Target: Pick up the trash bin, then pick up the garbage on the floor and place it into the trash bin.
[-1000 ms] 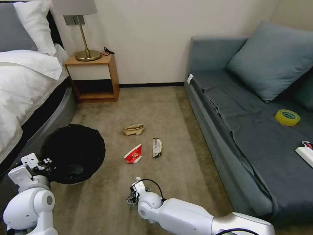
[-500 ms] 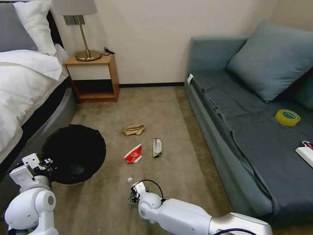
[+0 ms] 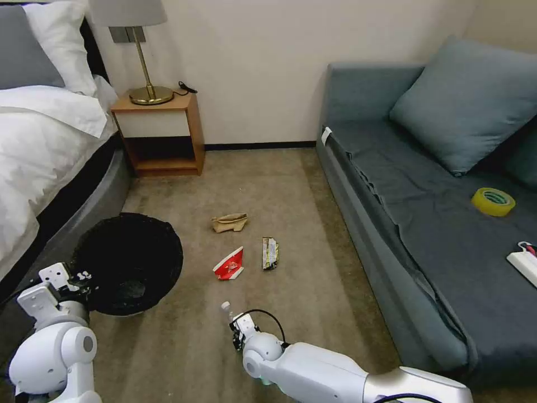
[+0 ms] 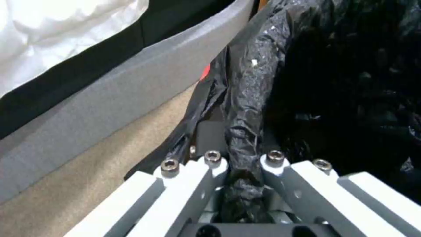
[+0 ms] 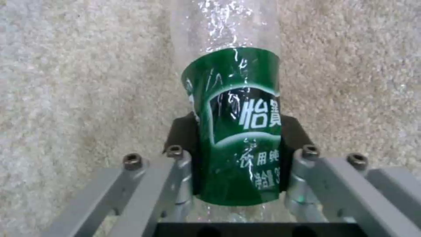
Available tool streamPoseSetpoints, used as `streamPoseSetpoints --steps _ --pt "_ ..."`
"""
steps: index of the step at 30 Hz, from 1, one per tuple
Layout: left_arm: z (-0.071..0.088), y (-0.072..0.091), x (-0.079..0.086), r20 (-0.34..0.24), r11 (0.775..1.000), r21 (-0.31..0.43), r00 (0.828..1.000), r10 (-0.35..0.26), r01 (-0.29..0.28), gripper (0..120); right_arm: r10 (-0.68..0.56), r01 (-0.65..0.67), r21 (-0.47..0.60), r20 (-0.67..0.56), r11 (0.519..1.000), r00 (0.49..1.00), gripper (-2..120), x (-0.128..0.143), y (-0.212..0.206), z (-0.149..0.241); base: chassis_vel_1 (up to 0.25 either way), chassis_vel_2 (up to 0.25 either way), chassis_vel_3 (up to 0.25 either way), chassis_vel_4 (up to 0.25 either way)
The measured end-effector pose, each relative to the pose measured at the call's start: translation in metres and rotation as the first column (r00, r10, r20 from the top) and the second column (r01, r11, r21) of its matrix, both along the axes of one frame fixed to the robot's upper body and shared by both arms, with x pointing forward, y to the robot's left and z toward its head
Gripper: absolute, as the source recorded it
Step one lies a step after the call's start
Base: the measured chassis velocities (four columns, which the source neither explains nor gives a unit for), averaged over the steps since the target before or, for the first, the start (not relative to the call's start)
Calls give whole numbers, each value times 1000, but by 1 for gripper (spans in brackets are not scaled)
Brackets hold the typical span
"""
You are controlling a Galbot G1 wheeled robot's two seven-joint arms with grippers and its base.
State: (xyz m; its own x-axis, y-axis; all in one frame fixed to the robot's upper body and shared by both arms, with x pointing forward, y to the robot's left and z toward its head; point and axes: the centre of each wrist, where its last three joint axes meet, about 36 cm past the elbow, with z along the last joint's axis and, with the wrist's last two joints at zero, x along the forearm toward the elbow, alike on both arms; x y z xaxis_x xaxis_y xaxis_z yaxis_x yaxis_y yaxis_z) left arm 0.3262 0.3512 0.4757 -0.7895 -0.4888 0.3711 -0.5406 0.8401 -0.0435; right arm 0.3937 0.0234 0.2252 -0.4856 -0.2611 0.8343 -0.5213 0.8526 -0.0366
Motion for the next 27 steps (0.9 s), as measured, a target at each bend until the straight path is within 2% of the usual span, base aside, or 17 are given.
streamPoseSetpoints --steps 5,8,10,11,14,16,18,19,21,22,24,27 --pt "-1 -1 0 -4 1000 -1 1000 -3 3 3 1 -2 23 14 1000 1000 20 0 -3 8 0 0 0 0" --pt "-3 -1 1 -10 1000 0 1000 -11 11 3 -22 13 115 81 993 996 18 6 -11 45 0 0 0 0" --pt "-3 -1 1 -12 1000 -1 1000 -12 12 3 -32 19 132 96 991 995 18 8 -13 53 0 0 0 0" --pt "-6 -1 3 -20 1000 -5 1000 -17 17 3 -61 37 172 139 984 988 18 19 -19 72 0 0 0 0" --pt "-9 -2 3 -30 1000 -10 999 -22 21 3 -90 51 207 182 977 979 18 30 -25 90 0 0 0 0" --pt "-15 -5 4 -45 999 -16 999 -30 29 3 -145 69 295 244 953 959 18 48 -30 129 0 0 0 0" --pt "-17 -6 5 -53 999 -16 998 -34 33 3 -170 64 365 267 929 949 18 53 -28 160 0 0 0 0" --pt "-17 -6 5 -53 999 -16 998 -34 33 3 -170 64 365 267 929 949 18 53 -28 160 0 0 0 0" --pt "-20 -8 6 -63 999 -17 997 -41 40 3 -193 41 452 294 891 936 18 51 -21 205 0 0 0 0" --pt "-20 -8 6 -63 999 -17 997 -41 40 3 -193 41 452 294 891 936 18 51 -21 205 0 0 0 0" --pt "-23 -10 7 -68 999 -21 997 -45 44 3 -192 14 507 300 862 934 18 41 -11 234 0 0 0 0" --pt "-26 -16 8 -74 998 -29 996 -51 49 3 -142 -47 569 282 821 949 18 11 16 262 0 0 0 0"
